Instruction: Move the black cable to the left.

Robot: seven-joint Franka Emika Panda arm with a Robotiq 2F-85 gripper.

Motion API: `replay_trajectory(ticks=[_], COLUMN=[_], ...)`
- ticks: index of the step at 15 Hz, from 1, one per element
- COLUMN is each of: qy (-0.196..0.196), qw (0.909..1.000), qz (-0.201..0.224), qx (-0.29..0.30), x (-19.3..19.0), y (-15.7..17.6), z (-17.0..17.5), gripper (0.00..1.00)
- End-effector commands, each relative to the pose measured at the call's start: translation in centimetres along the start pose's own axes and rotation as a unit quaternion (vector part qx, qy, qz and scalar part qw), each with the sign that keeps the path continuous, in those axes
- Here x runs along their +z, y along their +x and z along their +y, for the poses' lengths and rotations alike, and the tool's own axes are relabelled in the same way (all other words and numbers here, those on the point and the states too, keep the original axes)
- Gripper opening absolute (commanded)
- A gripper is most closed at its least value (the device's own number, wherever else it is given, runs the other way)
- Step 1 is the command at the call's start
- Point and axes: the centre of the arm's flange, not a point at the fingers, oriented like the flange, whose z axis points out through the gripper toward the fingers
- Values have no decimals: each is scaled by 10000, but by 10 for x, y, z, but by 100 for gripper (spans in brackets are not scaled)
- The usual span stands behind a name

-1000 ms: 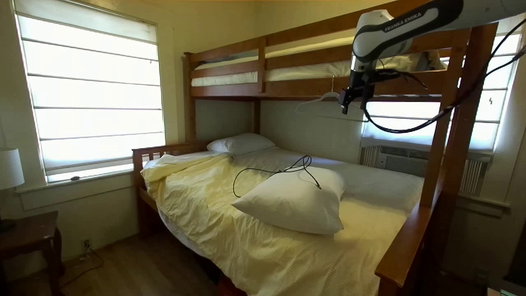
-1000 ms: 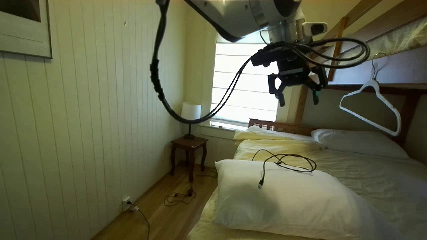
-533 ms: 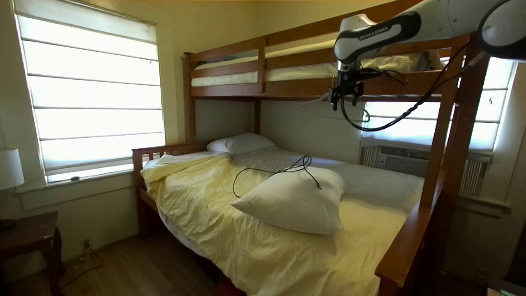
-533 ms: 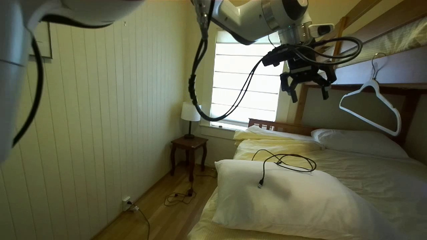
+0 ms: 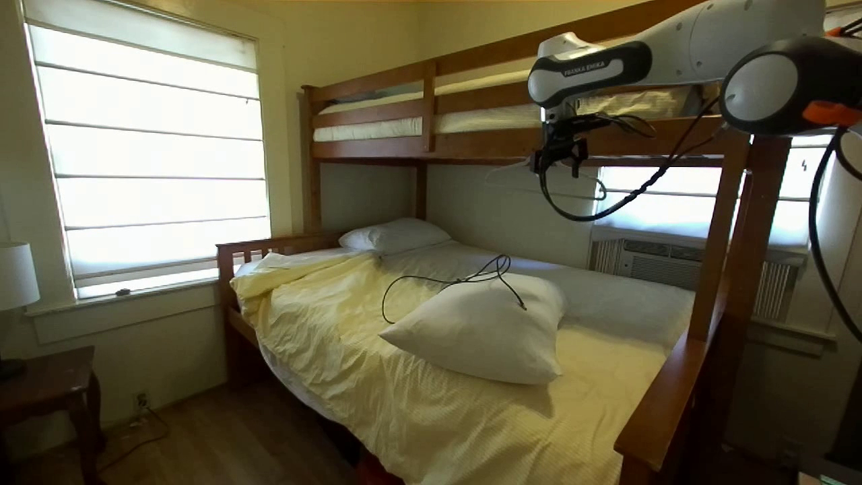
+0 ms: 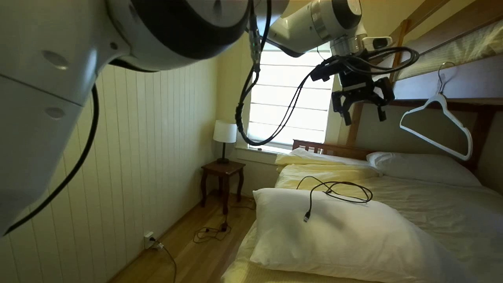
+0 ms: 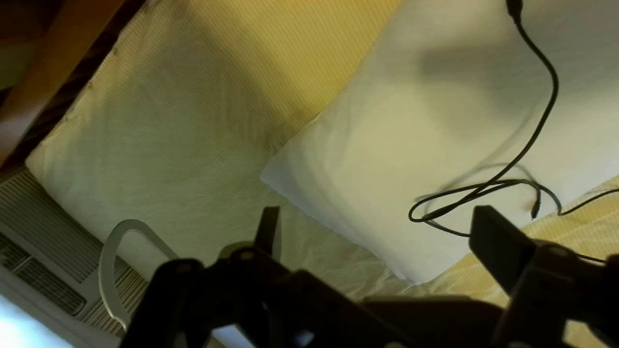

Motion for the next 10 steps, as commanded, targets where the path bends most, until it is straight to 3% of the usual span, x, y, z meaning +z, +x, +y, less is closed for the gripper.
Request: replay_trajectory(ticks=[1, 3, 7, 10], qy=[-3, -24, 889, 978], qw=[10000, 10000, 9920, 9865], qz=[1, 23, 344, 15], qx=[4, -6, -833, -1315], x=[0, 4, 19, 38], y=[1, 10, 66, 101], z=[0, -3, -4, 3], gripper=[100, 100, 100, 100])
